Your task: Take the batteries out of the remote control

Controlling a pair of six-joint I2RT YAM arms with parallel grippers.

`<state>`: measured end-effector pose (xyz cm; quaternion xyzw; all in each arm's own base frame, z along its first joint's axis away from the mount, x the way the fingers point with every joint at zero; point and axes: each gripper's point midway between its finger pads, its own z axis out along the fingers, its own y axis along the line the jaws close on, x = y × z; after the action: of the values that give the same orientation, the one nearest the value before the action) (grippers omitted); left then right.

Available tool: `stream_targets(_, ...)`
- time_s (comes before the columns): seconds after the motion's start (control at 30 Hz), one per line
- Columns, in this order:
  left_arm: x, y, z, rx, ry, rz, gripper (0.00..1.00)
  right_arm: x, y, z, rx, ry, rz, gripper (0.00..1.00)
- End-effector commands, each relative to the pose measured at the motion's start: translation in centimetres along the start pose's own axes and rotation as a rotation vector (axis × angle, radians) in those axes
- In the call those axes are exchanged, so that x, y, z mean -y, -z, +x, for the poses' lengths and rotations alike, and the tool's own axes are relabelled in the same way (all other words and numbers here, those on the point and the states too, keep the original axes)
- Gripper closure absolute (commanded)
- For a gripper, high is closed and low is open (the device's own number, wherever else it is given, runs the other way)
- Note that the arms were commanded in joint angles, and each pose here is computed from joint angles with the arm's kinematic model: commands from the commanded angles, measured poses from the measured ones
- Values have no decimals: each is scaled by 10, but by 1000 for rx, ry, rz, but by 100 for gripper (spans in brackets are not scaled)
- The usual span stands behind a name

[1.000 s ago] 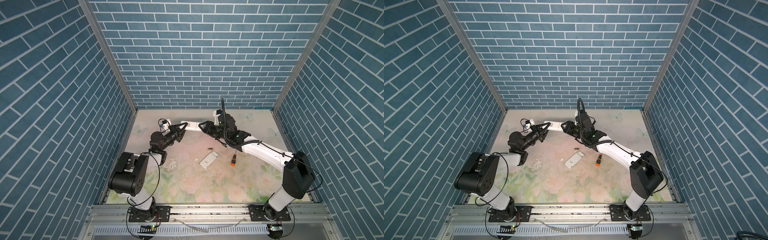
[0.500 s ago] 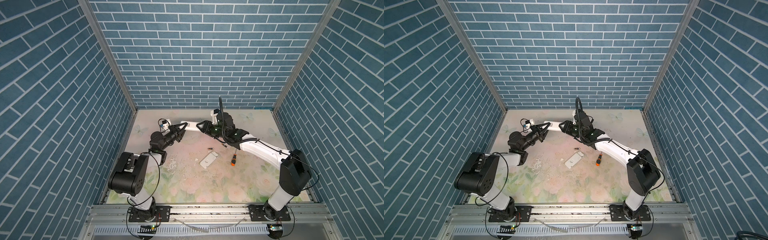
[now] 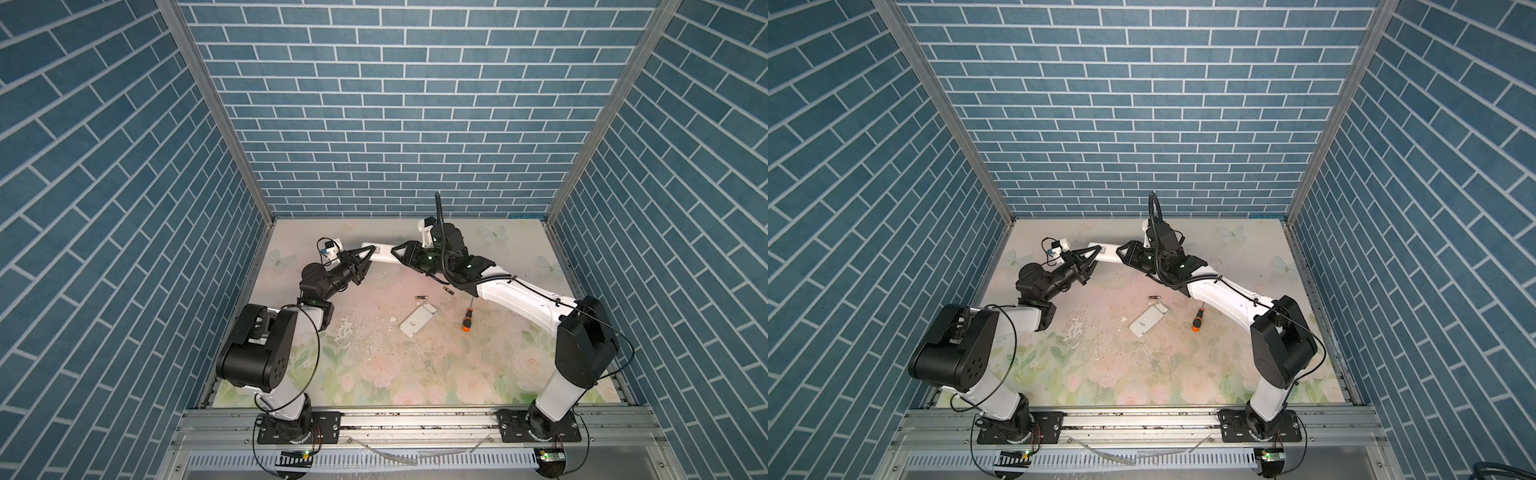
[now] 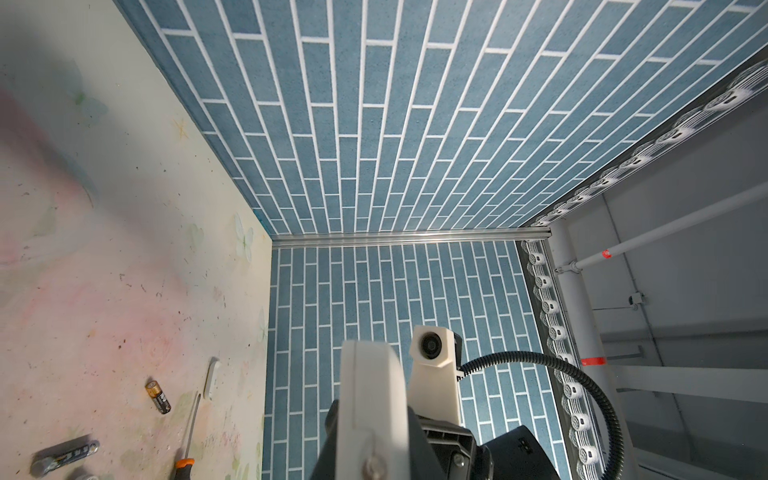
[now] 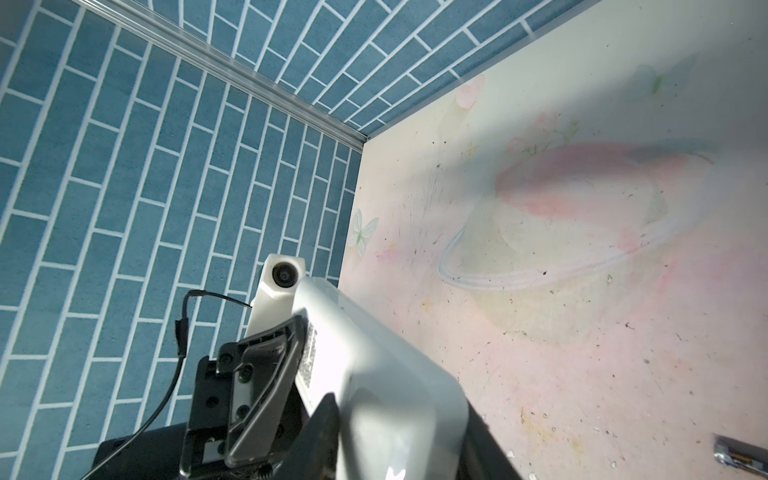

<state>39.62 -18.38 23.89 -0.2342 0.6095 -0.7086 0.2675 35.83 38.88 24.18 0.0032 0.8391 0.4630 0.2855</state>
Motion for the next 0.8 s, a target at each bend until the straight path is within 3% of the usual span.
stream_targets(0.0, 51, 0, 8, -28, -97, 150, 100, 36, 1, 19, -59, -4, 132, 63)
stream_targets(0.77, 54, 1, 10, -35, -82, 154, 100, 49, 15, 21, -49, -15, 144, 59)
